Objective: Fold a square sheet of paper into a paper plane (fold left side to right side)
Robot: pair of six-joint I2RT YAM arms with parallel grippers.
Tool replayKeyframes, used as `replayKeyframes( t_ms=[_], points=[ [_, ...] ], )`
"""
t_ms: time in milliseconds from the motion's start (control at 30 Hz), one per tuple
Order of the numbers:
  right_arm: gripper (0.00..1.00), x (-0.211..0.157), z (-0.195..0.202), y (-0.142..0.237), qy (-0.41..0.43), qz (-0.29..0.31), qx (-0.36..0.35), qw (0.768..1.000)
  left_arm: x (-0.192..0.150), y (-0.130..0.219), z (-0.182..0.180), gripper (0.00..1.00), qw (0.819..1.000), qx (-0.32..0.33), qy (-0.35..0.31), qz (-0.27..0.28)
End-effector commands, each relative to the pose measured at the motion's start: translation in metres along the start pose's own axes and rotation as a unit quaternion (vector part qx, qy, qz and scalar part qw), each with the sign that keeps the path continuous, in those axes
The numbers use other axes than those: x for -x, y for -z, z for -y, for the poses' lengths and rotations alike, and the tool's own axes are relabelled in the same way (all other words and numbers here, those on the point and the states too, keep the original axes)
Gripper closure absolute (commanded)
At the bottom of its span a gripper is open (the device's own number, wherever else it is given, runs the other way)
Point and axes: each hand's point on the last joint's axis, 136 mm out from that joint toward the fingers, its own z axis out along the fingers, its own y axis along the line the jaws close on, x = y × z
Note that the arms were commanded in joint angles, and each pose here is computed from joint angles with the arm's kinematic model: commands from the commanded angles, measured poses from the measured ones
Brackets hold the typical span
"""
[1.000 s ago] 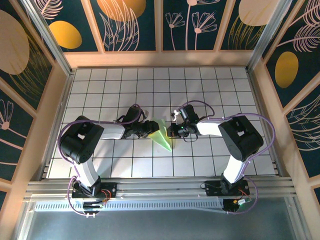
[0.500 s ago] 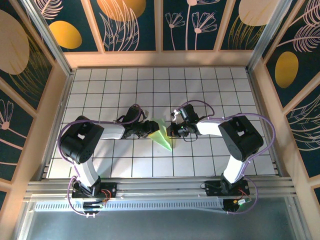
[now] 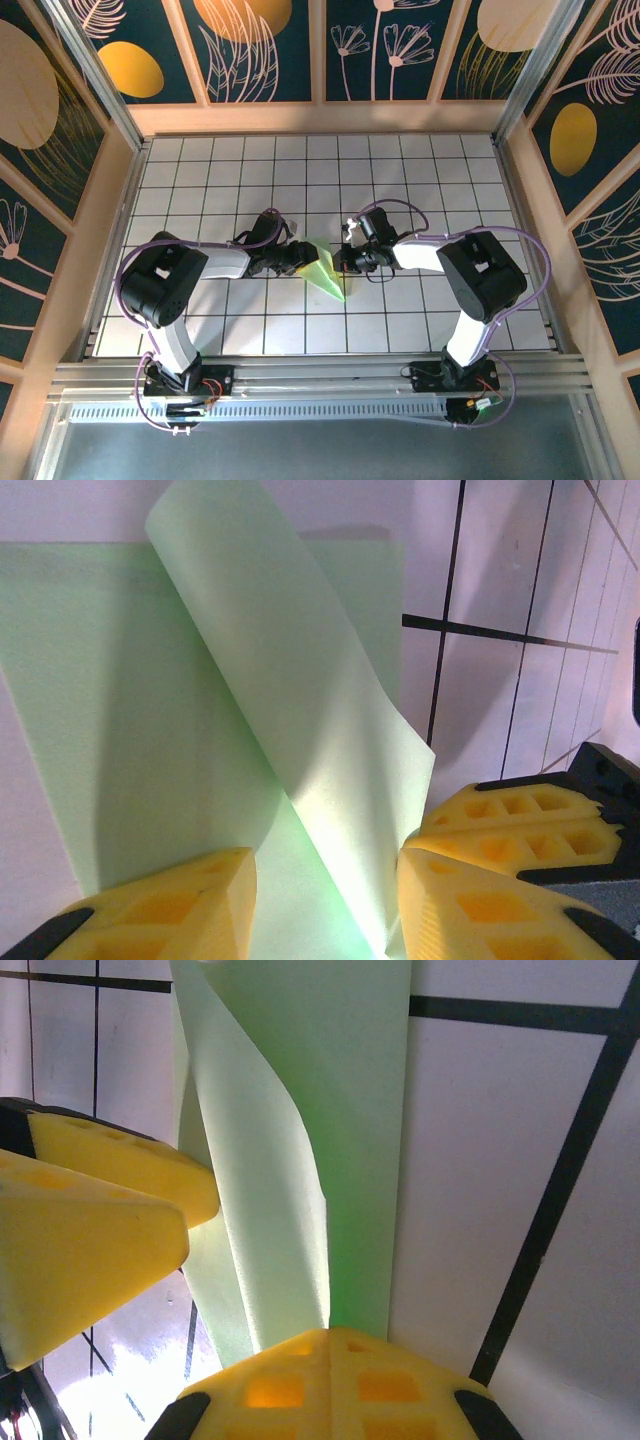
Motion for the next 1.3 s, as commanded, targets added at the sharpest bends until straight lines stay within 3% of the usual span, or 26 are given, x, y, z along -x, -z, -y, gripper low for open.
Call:
replayKeyframes(
  t_ms=[0,400,733,1033,1267],
  points=[
    [1.0,0.002,0.009,-0.003,0.002,-0.003,-0.018,1.0,-0.009,-0.001,-0.031,0.58,0.998,0.055,0.016,-0.006],
    [1.0,-0.018,0.027,-0.012,-0.016,-0.027,-0.037,0.999,0.001,0.004,-0.018,0.55,0.999,0.043,0.003,0.011],
    [1.0,-0.022,0.034,-0.014,-0.025,-0.031,-0.044,0.998,0.03,0.03,0.033,0.52,0.997,0.018,-0.046,0.058],
    [1.0,-0.022,0.033,-0.015,-0.026,-0.03,-0.044,0.998,0.014,0.009,0.063,0.79,0.996,-0.062,-0.058,-0.002],
    [1.0,-0.023,0.035,-0.015,-0.028,-0.033,-0.048,0.998,0.005,-0.015,0.048,0.84,0.997,-0.035,-0.054,-0.031]
  ],
)
